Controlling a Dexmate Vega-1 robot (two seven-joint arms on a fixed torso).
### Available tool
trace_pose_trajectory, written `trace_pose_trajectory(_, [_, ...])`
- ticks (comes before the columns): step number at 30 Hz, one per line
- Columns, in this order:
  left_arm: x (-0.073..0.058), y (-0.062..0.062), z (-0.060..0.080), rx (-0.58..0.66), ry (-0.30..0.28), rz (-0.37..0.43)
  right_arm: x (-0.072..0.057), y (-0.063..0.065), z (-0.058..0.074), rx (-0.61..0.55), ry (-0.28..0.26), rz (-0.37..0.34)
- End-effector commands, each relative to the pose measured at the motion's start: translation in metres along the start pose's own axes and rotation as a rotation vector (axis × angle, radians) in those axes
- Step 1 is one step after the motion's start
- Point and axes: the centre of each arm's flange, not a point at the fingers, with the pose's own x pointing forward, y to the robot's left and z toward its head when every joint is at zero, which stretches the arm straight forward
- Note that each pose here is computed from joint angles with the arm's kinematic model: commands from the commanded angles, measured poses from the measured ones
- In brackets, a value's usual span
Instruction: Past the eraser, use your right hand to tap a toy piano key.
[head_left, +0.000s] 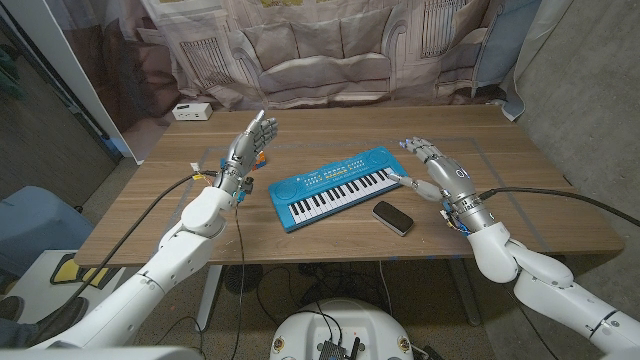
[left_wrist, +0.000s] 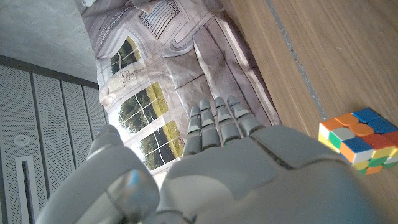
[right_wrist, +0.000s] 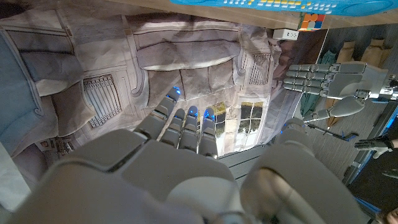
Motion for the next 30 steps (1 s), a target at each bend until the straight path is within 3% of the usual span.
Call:
trace_pose_trajectory(1, [0.005, -0.003, 0.0, -0.007, 0.002, -0.012, -0.002, 0.0, 0.003, -0.127, 0.022, 0.006])
trace_pose_trajectory(14, [0.004, -0.005, 0.0, -0.004, 0.0, -0.01, 0.001, -0.003, 0.003, -0.168, 0.039, 0.041])
trace_pose_trajectory(30, [0.0, -0.005, -0.004, -0.011, 0.011, -0.001, 0.014, -0.006, 0.003, -0.185, 0.076, 0.171])
